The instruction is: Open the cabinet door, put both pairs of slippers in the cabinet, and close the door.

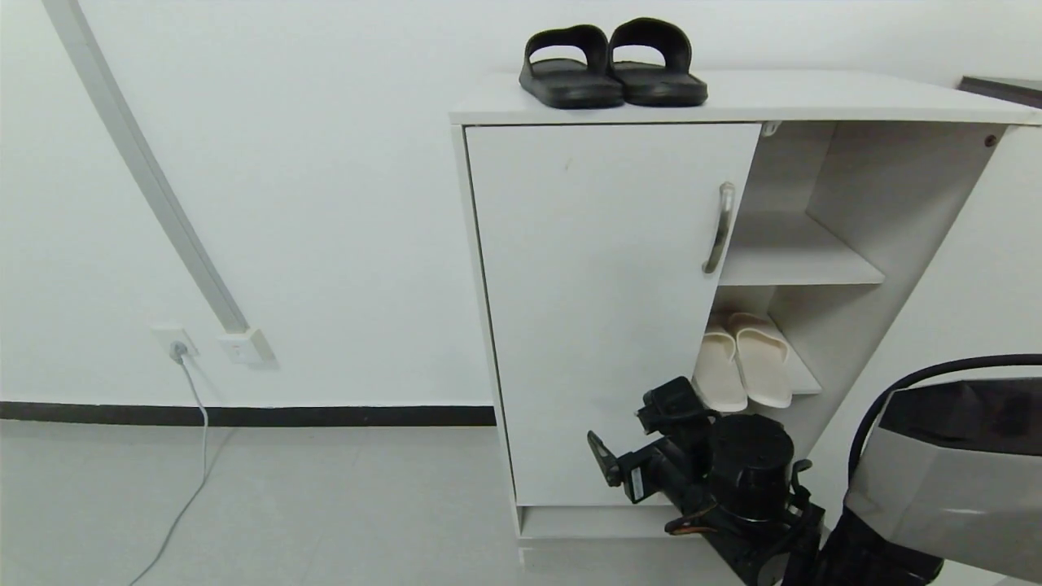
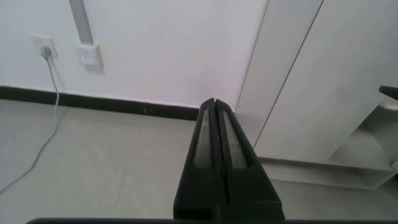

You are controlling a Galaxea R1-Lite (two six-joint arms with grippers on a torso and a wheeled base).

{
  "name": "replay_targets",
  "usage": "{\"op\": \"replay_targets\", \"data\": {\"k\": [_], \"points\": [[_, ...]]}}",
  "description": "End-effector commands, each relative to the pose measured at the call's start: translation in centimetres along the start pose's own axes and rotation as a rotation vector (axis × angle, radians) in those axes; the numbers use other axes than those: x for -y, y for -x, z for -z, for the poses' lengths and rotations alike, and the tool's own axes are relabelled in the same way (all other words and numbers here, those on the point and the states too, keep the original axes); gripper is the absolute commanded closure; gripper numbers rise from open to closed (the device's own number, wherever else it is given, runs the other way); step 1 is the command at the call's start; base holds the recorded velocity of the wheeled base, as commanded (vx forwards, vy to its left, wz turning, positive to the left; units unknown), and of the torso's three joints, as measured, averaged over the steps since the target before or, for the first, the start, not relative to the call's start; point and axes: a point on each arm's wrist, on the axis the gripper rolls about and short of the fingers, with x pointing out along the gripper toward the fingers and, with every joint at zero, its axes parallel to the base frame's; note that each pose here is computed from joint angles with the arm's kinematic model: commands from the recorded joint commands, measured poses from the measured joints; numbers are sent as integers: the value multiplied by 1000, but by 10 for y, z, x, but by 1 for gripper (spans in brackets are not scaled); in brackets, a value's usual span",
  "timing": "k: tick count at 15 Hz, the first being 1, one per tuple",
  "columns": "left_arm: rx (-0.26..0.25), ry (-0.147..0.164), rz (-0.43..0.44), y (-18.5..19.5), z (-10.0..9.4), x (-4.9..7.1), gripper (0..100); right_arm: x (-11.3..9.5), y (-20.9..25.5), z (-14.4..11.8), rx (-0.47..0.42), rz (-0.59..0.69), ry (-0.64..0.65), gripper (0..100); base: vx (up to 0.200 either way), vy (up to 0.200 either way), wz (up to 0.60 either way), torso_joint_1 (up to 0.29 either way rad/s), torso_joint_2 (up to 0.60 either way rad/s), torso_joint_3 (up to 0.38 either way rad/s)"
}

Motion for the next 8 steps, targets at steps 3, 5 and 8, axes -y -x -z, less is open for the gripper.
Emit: {"op": "replay_targets", "data": {"k": [3, 5, 8], "points": [[1, 0, -1, 0, 0, 0, 100, -1, 0, 0, 10, -4, -3, 0, 0, 0, 0, 36, -539, -360], [1, 0, -1, 0, 0, 0, 100, -1, 0, 0, 10, -3, -3, 0, 0, 0, 0, 110, -471, -352], [1, 0, -1, 0, 0, 0, 100, -1, 0, 1, 7, -3, -2, 0, 0, 0, 0, 123, -461, -341]]}}
